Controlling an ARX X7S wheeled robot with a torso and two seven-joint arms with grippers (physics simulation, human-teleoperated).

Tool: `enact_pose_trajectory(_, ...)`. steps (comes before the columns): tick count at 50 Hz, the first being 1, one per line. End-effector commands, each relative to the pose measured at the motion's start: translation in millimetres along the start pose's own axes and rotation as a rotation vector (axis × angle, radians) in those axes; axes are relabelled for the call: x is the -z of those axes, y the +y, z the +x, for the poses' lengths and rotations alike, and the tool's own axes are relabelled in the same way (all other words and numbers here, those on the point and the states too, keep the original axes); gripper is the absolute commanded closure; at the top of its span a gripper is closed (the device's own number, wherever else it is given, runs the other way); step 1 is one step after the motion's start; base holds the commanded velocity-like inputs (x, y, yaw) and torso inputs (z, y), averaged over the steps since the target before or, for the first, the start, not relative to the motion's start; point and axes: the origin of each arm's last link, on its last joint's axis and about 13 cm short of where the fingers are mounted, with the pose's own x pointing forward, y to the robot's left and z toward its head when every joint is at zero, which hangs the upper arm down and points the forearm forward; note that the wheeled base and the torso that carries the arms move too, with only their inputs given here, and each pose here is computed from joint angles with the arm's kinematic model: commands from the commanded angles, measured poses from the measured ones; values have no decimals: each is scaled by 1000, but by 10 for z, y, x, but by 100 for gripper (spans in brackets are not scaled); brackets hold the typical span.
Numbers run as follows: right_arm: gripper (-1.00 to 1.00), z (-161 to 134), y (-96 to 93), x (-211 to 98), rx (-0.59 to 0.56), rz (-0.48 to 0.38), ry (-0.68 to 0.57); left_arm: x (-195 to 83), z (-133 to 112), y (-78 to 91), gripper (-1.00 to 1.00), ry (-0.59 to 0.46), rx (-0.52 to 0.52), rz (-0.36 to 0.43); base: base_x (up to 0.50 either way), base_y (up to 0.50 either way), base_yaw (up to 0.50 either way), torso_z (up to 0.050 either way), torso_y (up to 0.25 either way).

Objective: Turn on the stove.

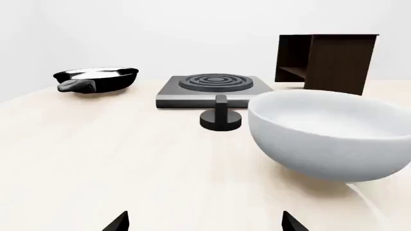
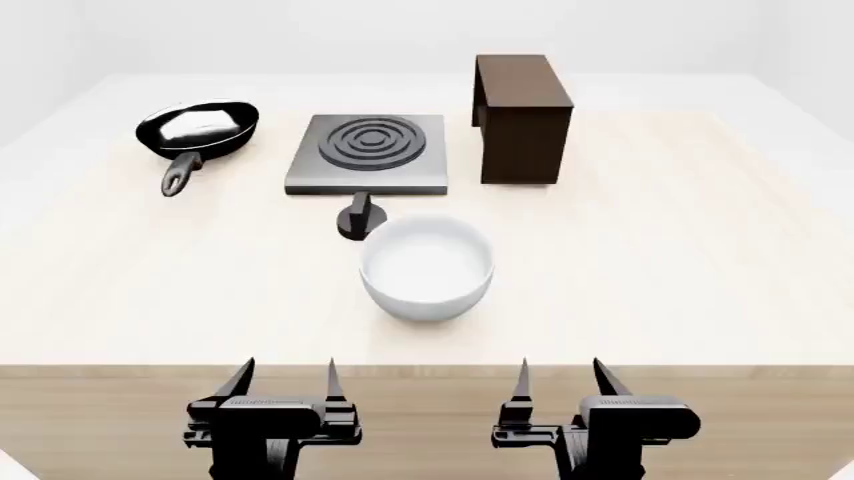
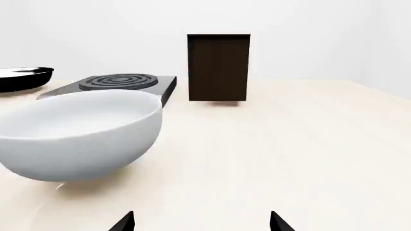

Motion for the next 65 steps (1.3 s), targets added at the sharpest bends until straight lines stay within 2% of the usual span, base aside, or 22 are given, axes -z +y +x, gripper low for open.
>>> enact_pose_trajectory(1, -100, -4, 2, 0, -16, 0, 0, 1, 1, 4, -100, 0, 0, 0, 0, 0, 0, 0, 0)
enact_pose_trajectory(10, -100, 13, -6, -10, 1, 45, 40, 3, 3, -2, -100, 1, -1, 1, 0, 0, 0, 0, 0)
enact_pose_trajectory(12, -100, 20, -10, -5, 5, 45, 40, 8, 6, -1, -100, 2, -1, 0, 0, 0, 0, 0, 0)
enact_pose_trajectory(14, -100, 12, -4, 3, 13, 3, 9, 9, 6, -1, -100, 2, -1, 1, 0, 0, 0, 0, 0)
enact_pose_trajectory(17, -100, 11, -6, -3, 16, 26, 12, 6, 4, -2, -100, 2, 0, 1, 0, 124, 0, 0, 0)
enact_pose_trajectory(65, -100, 1, 9, 30, 11, 16, 8, 12, -26, 0, -100, 4, 0, 3, 0, 500, 0, 0, 0)
